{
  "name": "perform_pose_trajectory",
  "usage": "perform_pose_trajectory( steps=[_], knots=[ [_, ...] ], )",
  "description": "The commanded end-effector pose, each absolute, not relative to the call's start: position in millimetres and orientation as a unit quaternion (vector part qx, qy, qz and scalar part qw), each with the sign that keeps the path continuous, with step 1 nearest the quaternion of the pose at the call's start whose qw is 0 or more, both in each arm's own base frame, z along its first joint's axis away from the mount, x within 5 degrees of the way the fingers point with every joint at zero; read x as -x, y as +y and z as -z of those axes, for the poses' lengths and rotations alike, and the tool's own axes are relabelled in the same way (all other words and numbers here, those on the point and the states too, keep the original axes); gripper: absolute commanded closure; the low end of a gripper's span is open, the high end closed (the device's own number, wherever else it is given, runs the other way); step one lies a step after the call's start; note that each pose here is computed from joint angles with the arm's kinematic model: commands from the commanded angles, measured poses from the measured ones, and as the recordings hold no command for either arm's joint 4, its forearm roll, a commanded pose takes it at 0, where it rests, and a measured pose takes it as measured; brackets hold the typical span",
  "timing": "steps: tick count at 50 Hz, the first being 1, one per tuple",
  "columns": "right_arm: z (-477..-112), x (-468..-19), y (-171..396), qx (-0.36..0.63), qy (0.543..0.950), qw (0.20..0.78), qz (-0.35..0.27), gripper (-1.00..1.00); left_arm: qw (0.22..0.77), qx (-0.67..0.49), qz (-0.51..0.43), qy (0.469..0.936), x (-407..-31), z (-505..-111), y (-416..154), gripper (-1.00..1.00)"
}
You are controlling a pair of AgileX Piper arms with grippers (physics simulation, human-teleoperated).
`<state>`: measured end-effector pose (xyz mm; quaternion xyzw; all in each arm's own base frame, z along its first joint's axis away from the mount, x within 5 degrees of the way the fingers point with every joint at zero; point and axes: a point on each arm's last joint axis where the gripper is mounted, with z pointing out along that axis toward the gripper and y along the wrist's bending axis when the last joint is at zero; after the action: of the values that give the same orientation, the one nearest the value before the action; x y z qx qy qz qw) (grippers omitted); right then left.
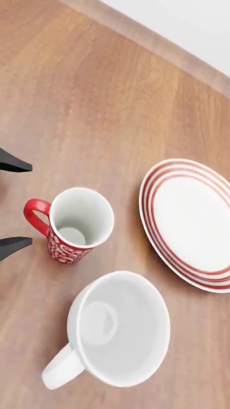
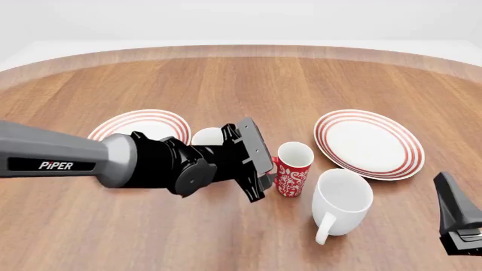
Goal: Put the red mug on the left plate.
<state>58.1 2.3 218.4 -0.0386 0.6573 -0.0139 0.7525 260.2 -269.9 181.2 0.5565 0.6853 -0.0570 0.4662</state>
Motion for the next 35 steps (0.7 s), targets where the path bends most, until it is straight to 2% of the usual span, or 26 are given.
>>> perform_pose_trajectory(
  steps=[1,35],
  knots=[
    [-217.7,-56.0,2.2,0.038,0.657,0.753,0.014,-1.00,0.469,-0.555,0.050,0.685,-267.9,-180.7,-269.5,-1.00],
    [-217.7,-55.8,2.0,0.036,0.657,0.753,0.014,-1.00,0.474,-0.556,0.057,0.681,-267.0,-175.8,-277.2,-1.00]
  ],
)
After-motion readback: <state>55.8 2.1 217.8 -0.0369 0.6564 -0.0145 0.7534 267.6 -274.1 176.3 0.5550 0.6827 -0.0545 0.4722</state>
